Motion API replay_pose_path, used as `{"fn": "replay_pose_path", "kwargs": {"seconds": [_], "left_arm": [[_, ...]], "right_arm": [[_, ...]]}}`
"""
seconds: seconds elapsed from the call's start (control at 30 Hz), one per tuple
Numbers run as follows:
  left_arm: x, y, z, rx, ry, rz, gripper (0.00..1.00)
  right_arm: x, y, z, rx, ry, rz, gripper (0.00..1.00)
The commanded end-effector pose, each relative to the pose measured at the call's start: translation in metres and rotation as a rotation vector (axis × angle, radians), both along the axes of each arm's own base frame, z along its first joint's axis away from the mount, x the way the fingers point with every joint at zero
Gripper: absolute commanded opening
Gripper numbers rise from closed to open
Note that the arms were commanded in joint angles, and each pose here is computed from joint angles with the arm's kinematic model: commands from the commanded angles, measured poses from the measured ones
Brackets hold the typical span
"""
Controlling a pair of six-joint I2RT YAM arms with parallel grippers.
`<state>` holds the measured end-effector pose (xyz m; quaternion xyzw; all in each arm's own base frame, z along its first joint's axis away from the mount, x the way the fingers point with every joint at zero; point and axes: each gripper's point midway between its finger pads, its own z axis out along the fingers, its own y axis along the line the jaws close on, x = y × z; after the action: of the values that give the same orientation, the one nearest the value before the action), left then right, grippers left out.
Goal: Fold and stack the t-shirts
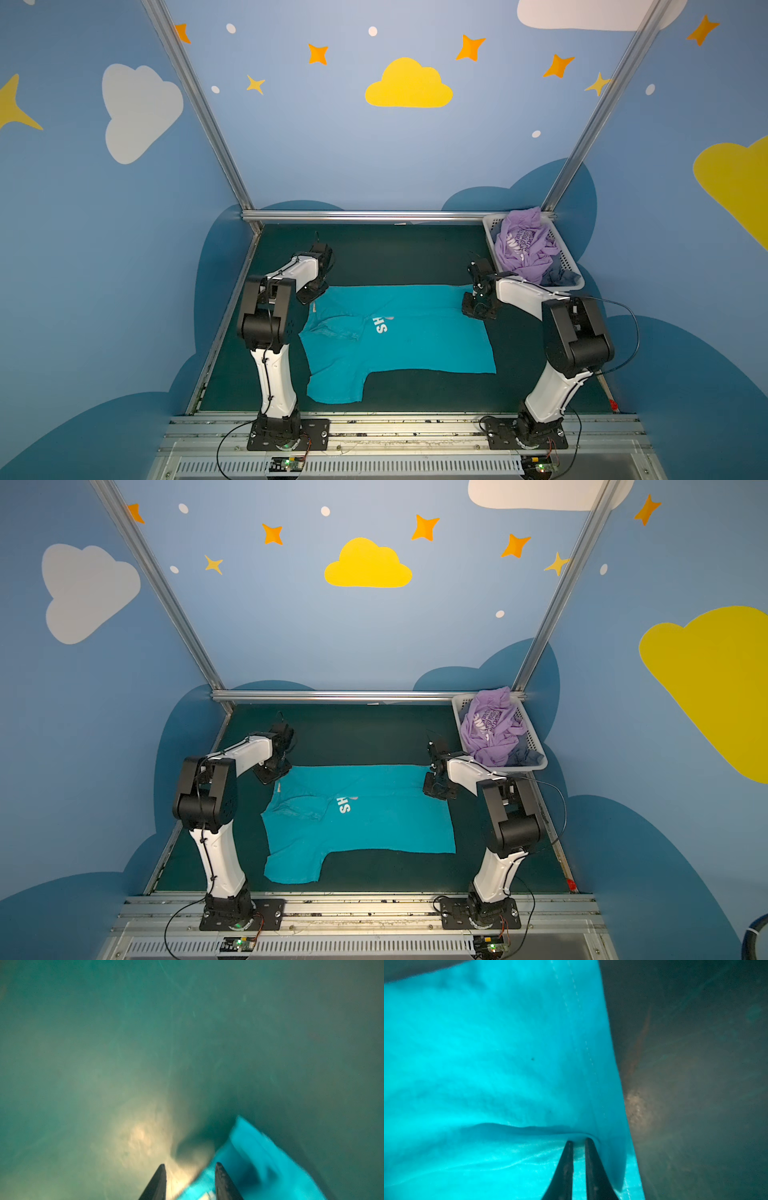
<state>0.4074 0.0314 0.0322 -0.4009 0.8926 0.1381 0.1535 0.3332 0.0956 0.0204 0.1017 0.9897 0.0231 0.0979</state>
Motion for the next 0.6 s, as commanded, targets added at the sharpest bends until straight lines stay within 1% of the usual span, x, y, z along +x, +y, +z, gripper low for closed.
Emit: {"fn": "replay_pose_path", "kwargs": {"seconds": [0.0, 0.03, 0.1, 0.2, 0.27, 0.33, 0.43, 0.57], "left_arm": [[0.003, -0.004, 0.015, -0.009, -0.001, -0.046, 0.39], [0.003, -0.008, 0.018, -0.009, -0.016, -0.061, 0.39], [0.002, -0.016, 0.027, -0.019, -0.048, -0.081, 0.44], [0.003, -0.023, 0.034, -0.058, -0.1, -0.091, 0.58], [0.006, -0.025, 0.038, -0.068, -0.126, -0.097, 0.62], [0.011, -0.027, 0.041, -0.078, -0.147, -0.105, 0.62], [0.023, -0.031, 0.041, -0.093, -0.166, -0.124, 0.58], [0.034, -0.033, 0.026, -0.091, -0.132, -0.131, 0.52]], "right_arm": [[-0.013, -0.003, 0.014, 0.013, -0.015, 0.012, 0.14], [-0.013, 0.001, 0.021, 0.027, -0.038, 0.023, 0.14], [-0.013, 0.006, 0.041, 0.043, -0.094, 0.041, 0.14], [-0.011, 0.014, 0.068, 0.051, -0.181, 0.069, 0.17], [-0.011, 0.018, 0.082, 0.064, -0.22, 0.079, 0.18], [-0.012, 0.024, 0.092, 0.079, -0.24, 0.093, 0.2], [-0.014, 0.031, 0.094, 0.083, -0.237, 0.109, 0.21], [-0.019, 0.038, 0.084, 0.095, -0.197, 0.116, 0.19]]}}
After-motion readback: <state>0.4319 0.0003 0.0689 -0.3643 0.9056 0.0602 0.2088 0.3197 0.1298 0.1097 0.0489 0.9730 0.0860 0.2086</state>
